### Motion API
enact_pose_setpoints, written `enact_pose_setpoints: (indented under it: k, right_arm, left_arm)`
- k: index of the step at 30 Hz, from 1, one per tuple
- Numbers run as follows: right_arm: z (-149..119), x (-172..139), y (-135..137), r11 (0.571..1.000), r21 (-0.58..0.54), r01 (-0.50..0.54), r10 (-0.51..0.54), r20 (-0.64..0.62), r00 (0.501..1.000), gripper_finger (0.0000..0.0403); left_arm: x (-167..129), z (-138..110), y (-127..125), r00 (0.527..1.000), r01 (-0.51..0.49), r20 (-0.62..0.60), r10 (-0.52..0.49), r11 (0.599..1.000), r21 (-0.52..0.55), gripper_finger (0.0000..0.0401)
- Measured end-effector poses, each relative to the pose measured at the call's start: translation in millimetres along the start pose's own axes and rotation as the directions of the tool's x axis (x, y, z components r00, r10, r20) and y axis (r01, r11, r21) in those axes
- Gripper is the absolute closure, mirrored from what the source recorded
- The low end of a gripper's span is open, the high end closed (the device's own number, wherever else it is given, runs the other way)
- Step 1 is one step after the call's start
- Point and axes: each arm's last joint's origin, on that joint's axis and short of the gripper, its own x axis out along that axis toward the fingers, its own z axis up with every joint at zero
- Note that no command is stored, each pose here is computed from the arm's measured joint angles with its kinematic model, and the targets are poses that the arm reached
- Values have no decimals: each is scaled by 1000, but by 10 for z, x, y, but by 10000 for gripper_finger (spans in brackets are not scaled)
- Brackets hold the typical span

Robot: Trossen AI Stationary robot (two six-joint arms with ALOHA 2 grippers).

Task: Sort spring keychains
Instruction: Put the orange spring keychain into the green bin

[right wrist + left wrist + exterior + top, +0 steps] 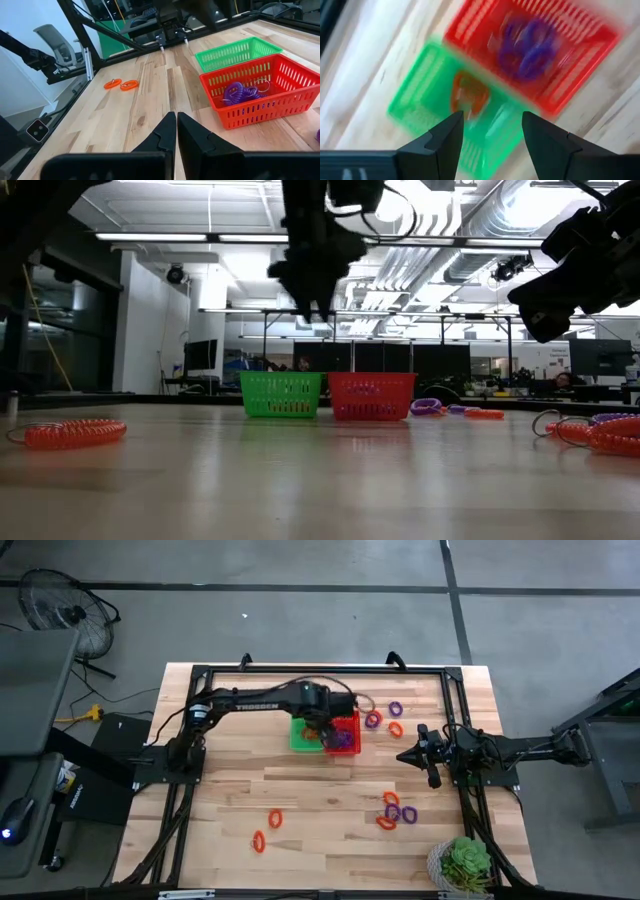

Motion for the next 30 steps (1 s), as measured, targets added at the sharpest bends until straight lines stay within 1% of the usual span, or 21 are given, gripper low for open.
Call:
enact_pose_setpoints:
  k: [2, 3, 7, 14, 16, 20, 23, 26, 30]
  right_arm:
    - [0, 0, 0, 1000, 0, 0, 0, 0, 1000, 391]
    - [0, 0, 0, 1000, 0, 0, 0, 0, 1000, 391]
    - [0, 0, 0, 1000, 0, 0, 0, 0, 1000, 391]
    - [0, 0, 0, 1000, 0, 0, 0, 0, 1000, 391]
    - [0, 0, 0, 1000, 0, 0, 0, 0, 1000, 391]
    - [0, 0, 0, 1000, 0, 0, 0, 0, 1000, 391]
    - [0, 0, 0, 1000, 0, 0, 0, 0, 1000, 391]
    - [0, 0, 0, 1000, 0, 0, 0, 0, 1000, 391]
    - [0, 0, 0, 1000, 0, 0, 0, 0, 1000, 391]
  left_arm:
    - [-58, -92, -74, 999, -30, -14, 30, 999, -27, 203]
    - [-98, -127, -127, 999, -33, -4, 33, 998, -47, 203]
    - [-171, -314, -359, 999, -43, -28, 41, 995, -87, 203]
    - [-301, -735, -700, 990, -110, -103, 95, 982, -152, 203]
    - [-253, -856, -796, 988, -115, -126, 94, 978, -176, 203]
    - [-85, -1139, -933, 964, -151, -245, 104, 971, -183, 203]
    - [58, -1311, -1010, 939, -143, -336, 71, 970, -196, 203]
    - [212, -1446, -1096, 928, -122, -371, 21, 961, -249, 203]
    - [337, -1624, -1161, 910, -147, -414, 7, 941, -306, 203]
